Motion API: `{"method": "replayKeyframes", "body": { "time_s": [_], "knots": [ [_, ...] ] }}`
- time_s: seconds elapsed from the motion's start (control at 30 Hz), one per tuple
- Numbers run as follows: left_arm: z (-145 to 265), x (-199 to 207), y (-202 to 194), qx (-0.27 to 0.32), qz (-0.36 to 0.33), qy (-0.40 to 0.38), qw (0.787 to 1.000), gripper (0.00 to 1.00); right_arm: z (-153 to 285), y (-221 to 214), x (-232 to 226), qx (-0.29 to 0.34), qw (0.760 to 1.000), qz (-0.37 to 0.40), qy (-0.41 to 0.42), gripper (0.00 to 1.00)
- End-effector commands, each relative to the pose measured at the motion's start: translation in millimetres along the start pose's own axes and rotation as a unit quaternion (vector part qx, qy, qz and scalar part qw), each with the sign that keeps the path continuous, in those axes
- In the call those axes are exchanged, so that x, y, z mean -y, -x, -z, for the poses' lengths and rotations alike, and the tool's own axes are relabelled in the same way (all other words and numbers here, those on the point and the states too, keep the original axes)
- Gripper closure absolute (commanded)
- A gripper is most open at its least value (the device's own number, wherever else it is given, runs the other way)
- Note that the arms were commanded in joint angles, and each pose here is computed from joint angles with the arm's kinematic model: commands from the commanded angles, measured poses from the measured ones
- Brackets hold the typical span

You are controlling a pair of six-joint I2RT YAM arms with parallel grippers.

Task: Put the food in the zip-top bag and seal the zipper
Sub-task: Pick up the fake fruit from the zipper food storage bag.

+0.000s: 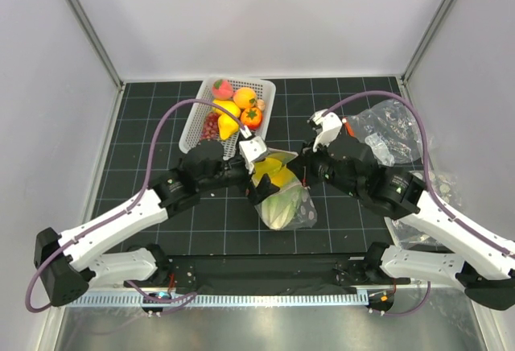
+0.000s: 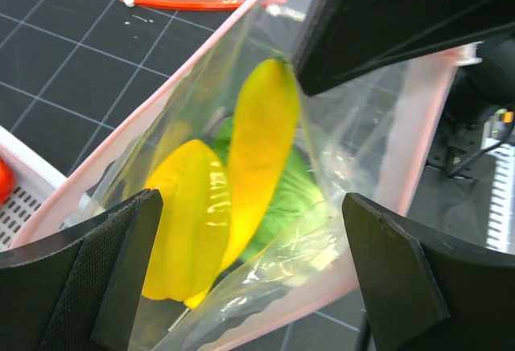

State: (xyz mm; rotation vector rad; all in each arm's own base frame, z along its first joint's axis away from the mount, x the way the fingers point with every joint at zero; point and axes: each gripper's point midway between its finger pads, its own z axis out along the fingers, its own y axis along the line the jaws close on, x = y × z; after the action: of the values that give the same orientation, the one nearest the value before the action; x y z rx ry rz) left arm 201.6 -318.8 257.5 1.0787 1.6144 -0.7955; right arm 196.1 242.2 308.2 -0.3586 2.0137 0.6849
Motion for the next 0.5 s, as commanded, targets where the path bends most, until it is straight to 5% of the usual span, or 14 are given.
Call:
{"method": "replayKeyframes", "body": {
  "time_s": [0.0,0.47],
  "knots": [
    [25.1,7.0,19.8,0.025,0.043,0.004,0.999,0.00,6.2,27.0,2.8,0.066,0.998,0.005,-0.005,0.99],
    [98.7,-54.1,31.3,0.150,0.096,0.233,0.956,0.00,-5.2,2.0,18.5,0.047,0.997,0.066,-0.019,0.99]
  ]
}}
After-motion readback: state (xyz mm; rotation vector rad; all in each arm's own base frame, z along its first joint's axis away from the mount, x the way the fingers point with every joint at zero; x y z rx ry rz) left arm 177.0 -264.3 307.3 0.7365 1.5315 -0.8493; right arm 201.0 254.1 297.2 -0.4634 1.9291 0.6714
